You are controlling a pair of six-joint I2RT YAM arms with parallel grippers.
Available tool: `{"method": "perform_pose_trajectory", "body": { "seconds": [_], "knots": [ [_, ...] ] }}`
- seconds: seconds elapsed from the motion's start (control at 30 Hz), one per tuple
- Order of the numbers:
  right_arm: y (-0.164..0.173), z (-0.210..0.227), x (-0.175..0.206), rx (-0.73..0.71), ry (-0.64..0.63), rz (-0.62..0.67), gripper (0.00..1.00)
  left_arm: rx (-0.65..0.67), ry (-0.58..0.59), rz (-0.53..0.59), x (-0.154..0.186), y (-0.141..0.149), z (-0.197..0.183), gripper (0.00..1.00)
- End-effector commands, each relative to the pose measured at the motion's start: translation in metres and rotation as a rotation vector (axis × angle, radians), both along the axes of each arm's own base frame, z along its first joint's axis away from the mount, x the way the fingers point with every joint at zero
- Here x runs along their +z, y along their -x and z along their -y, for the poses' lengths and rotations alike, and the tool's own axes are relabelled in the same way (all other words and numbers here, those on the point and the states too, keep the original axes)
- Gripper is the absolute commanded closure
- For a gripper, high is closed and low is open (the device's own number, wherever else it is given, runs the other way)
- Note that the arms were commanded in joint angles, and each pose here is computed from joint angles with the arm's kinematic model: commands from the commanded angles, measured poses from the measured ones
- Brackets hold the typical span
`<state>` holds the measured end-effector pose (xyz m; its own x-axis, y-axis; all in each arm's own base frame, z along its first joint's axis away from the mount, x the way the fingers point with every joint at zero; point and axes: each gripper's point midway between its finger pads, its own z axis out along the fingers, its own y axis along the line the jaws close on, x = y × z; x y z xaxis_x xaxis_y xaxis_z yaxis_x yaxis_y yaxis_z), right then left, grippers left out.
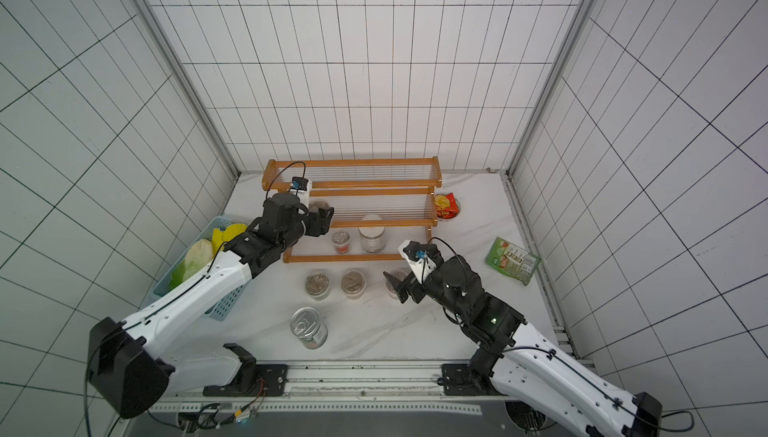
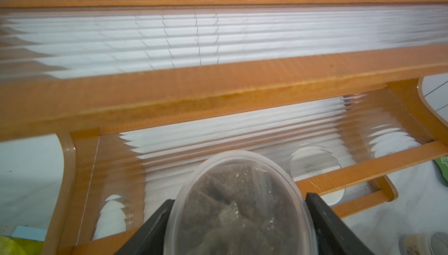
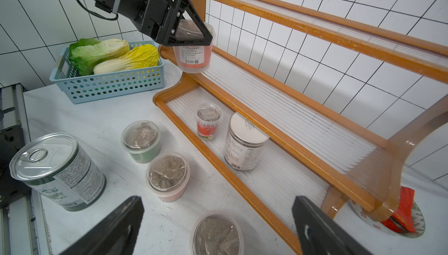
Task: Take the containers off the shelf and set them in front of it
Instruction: 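Pick up a container from the shelf, then place the container at the center of the board.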
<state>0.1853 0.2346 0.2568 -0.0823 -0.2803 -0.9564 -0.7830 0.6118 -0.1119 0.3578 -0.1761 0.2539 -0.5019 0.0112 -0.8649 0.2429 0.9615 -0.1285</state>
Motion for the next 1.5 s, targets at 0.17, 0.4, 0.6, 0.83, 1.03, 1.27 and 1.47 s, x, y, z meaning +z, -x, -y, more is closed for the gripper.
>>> {"method": "perform_pose_trajectory", "body": {
  "seconds": [0.17,0.4,0.6,0.83,1.03,1.27,1.47],
  "knots": [
    [-0.006,0.014,0.011,-0.067,-0.015,0.028,0.01,-0.032,0.040,-0.042,-0.004,0.072,0.026,0.24],
    [-0.020,0.044,0.018,-0.225,0.007,0.064,0.01,-0.009,0.061,-0.079,-0.022,0.131,0.046,0.24],
    [-0.027,0.067,0.025,-0.329,0.024,0.103,0.01,-0.019,0.065,-0.156,-0.042,0.178,0.070,0.25],
    [-0.030,0.079,0.027,-0.376,0.019,0.110,0.01,-0.020,0.036,-0.228,-0.082,0.211,0.100,0.25],
    [-0.035,0.079,0.023,-0.379,0.025,0.098,0.01,-0.010,-0.039,-0.276,-0.122,0.228,0.113,0.25],
    [-0.039,0.078,0.022,-0.378,0.017,0.090,0.01,0.019,-0.103,-0.285,-0.156,0.229,0.106,0.25],
    [-0.042,0.081,0.023,-0.387,0.009,0.087,0.01,0.033,-0.111,-0.295,-0.176,0.228,0.095,0.24]
  ]
}}
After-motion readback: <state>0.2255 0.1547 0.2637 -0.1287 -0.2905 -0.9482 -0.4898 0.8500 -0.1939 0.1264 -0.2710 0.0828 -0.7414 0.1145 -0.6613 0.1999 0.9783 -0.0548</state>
